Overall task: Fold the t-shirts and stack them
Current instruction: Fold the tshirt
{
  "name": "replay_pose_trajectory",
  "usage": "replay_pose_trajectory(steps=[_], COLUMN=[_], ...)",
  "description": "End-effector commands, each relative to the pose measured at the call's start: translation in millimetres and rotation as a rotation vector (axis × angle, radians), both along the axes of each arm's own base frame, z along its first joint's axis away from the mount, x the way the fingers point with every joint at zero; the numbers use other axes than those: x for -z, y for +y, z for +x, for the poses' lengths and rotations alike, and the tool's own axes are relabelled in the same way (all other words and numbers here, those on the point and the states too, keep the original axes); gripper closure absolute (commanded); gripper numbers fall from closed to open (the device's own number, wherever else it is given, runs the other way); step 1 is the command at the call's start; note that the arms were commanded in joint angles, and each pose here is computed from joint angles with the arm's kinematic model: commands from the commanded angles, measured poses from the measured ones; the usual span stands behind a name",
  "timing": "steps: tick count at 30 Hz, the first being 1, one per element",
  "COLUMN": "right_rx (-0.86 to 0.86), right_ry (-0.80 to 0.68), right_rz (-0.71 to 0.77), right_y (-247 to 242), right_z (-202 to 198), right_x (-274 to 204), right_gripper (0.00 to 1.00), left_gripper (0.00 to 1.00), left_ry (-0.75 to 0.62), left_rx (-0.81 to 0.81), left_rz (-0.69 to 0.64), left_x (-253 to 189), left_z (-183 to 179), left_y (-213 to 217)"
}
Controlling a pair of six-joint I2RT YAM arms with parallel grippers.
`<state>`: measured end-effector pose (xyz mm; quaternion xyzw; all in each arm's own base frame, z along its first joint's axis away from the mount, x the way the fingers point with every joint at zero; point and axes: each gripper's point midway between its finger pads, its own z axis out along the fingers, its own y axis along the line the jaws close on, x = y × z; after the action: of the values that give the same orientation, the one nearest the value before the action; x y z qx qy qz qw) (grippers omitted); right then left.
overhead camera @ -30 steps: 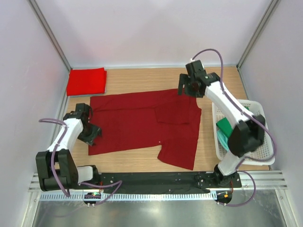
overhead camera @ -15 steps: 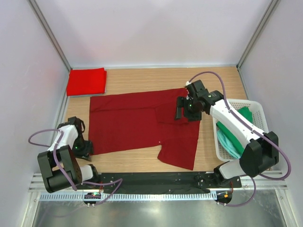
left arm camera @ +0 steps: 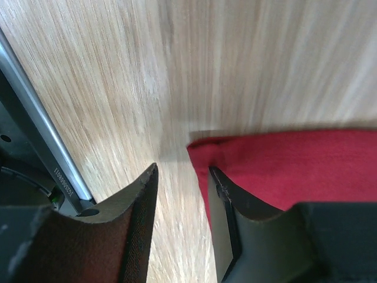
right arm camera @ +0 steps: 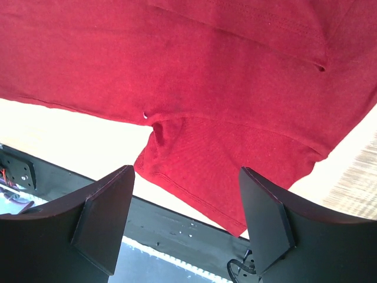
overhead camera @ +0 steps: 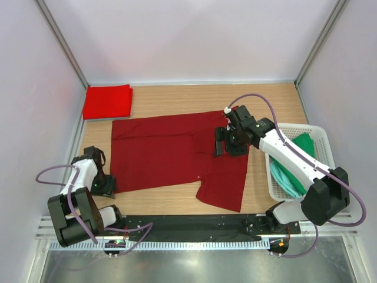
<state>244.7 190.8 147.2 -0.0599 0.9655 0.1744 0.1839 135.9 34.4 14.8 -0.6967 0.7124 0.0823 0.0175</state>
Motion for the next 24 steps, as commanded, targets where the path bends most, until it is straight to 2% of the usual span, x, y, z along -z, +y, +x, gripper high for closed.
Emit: replay_pose_trajectory(steps=[1, 5, 8, 11, 24], right_rx=[-0.023, -0.025, -0.027, -0.028, -0.015], right_ry=[-0.023, -0.03, -0.032, -0.04, -0.04], right_rz=[0.039, 0.034, 0.036, 0.032, 0.007], right_y=[5, 6, 6, 5, -6], right_z=[-3, -1, -1, 0, -8], right_x=[-8, -10, -10, -12, -9], right_gripper=[0.23, 0.23, 0.23, 0.23, 0.22], left_gripper=[0.59, 0.6, 0.58, 0.58, 0.59], left_ry=[-0.065, -0.068, -0.075, -0.075, -0.005], left_rx=[-0.006, 0.018, 0.009, 0.012, -0.037], left_rz=[0.042, 0.024, 0.075, 0.043, 0.029], left_x=[-18, -28, -31, -17, 25], left_z=[14, 23, 23, 30, 6], left_y=[8, 6, 15, 12, 11])
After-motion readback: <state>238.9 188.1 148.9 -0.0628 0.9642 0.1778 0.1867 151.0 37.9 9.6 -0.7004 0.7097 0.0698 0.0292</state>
